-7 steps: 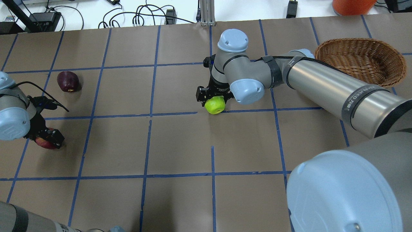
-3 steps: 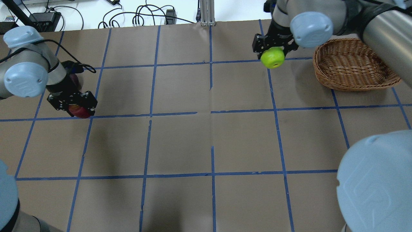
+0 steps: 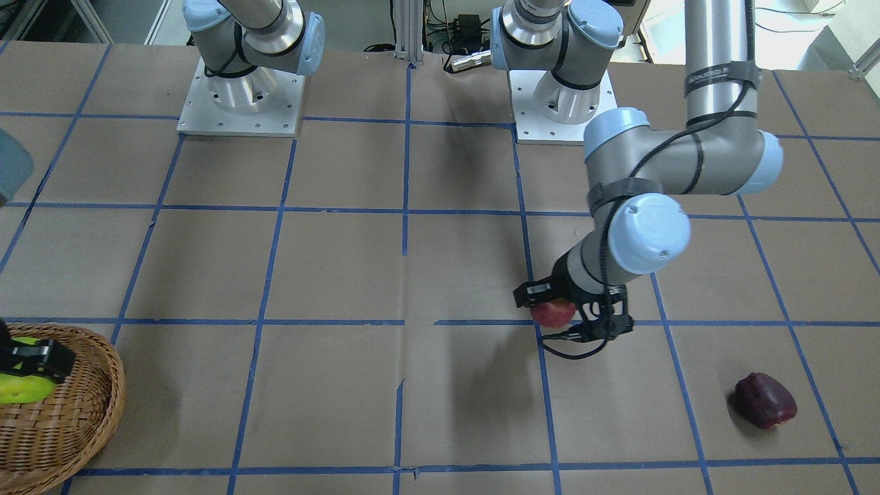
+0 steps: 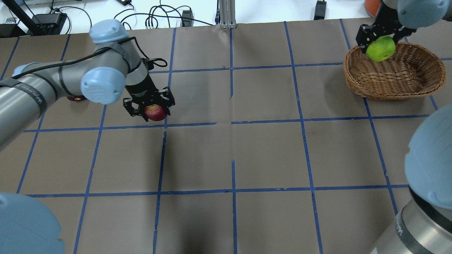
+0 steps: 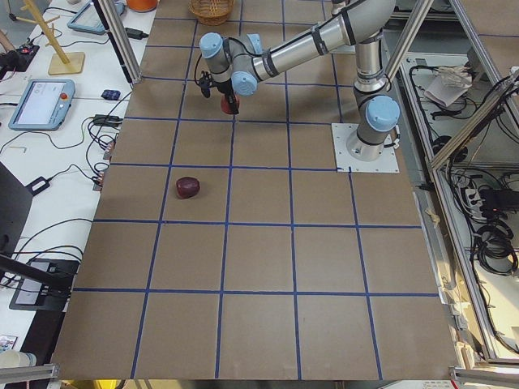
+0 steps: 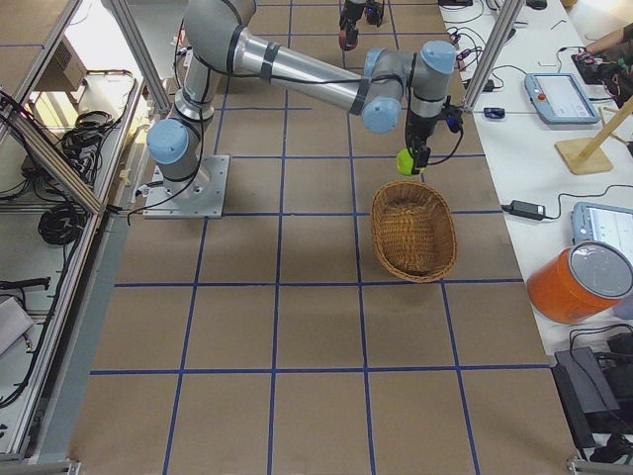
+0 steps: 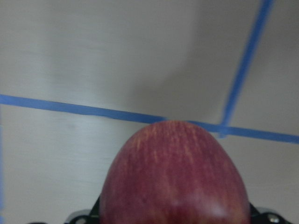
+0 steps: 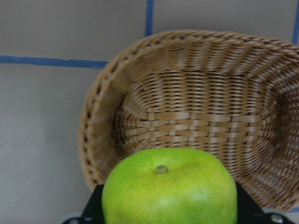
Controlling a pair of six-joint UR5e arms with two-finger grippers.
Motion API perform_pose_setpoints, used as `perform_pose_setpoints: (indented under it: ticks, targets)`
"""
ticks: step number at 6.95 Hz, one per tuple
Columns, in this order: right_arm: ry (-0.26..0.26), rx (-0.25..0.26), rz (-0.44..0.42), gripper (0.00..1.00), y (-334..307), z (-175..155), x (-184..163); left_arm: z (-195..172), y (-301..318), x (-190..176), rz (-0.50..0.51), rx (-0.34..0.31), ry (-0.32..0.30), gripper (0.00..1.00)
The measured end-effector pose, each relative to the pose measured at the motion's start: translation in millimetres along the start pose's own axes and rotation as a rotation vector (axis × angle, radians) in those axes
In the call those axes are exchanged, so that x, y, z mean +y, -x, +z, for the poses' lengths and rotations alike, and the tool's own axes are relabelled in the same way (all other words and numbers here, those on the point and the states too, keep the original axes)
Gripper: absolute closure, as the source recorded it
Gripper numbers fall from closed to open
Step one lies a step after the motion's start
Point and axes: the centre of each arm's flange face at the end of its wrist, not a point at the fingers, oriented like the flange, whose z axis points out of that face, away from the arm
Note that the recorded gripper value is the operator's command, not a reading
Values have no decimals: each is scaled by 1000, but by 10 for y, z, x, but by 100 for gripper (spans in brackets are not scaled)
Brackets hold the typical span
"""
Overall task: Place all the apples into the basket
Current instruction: 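Carry green apple into basket with right while left moves red apple, then release red apple at center with left while right leaves basket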
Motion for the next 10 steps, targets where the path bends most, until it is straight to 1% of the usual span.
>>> perform_pose_setpoints:
  ticks: [1,2,3,4,5,6,7,8,9,10]
  targets:
    - [0,19,-37,100,-458,356,-4,249,-623,227,-29,44,-30,50]
    - [-5,29,-45,95,-809,703,-1,518,-1047,393,-37,77,-50,26]
    - [-12,36,-40,53,-1043,977,9,733,-1280,496,-28,88,-57,0]
    - [-14,40,-41,5,-1184,1200,15,862,-1402,562,-19,89,-56,0]
    - [-12,40,-52,0,-1260,1334,19,853,-1448,597,-16,95,-60,0]
    - [-17,44,-54,0,-1303,1365,19,720,-1458,610,-16,108,-76,0]
    - [-30,52,-56,0,-1310,1296,14,471,-1473,604,-22,122,-94,0]
    - [-42,54,-70,0,-1216,1060,3,108,-1436,519,-43,121,-96,0]
    - [-50,46,-106,0,-891,634,-23,-343,-1224,299,-59,104,-76,0]
    - [-49,26,-143,0,-280,163,-58,-700,-817,-4,-25,80,-59,0]
